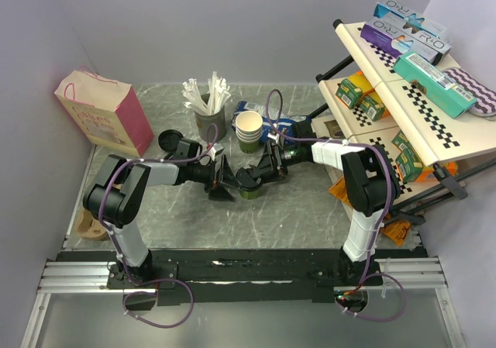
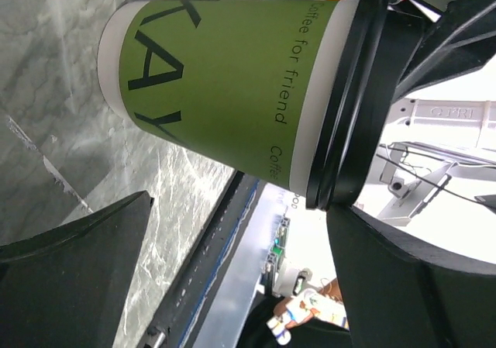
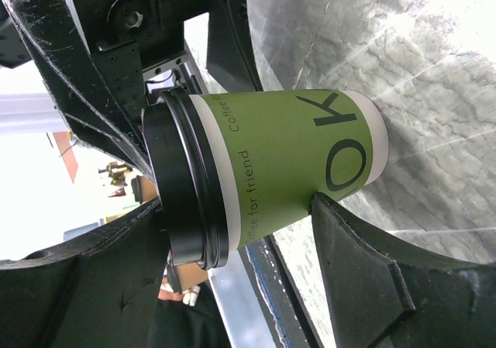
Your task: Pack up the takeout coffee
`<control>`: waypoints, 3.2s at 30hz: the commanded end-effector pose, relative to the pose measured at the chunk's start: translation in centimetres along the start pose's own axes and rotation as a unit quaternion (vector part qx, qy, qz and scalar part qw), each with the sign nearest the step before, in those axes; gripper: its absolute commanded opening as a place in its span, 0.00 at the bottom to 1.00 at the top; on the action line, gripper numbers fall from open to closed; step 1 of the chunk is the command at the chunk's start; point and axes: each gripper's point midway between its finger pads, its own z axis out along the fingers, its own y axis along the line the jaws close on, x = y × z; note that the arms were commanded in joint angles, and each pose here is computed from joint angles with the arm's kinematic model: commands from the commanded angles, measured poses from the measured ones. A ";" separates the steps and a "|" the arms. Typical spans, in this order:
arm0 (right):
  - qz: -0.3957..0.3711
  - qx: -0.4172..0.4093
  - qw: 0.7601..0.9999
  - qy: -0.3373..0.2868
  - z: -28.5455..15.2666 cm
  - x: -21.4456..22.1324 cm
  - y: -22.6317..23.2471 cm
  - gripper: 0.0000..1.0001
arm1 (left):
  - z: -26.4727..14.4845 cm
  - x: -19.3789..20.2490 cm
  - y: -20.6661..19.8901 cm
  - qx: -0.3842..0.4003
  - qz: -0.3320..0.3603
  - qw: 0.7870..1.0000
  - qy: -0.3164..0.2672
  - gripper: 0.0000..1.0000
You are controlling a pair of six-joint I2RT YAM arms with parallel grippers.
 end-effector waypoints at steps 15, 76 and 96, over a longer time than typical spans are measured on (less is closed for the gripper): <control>0.021 0.025 0.999 0.022 1.3 1.2 -1.5 0.76 | -1.6 0.6 15.9 -0.348 -0.116 0.929 -0.053 0.96; -0.112 -0.061 0.992 -0.006 -1.1 -2.7 5.3 0.86 | -3.1 -5.9 -5.4 -0.029 0.190 0.971 -0.144 1.00; -0.114 -0.052 0.992 -0.001 -1.7 -1.1 4.7 1.00 | -4.5 -3.5 -4.7 -0.006 0.177 0.976 -0.127 0.99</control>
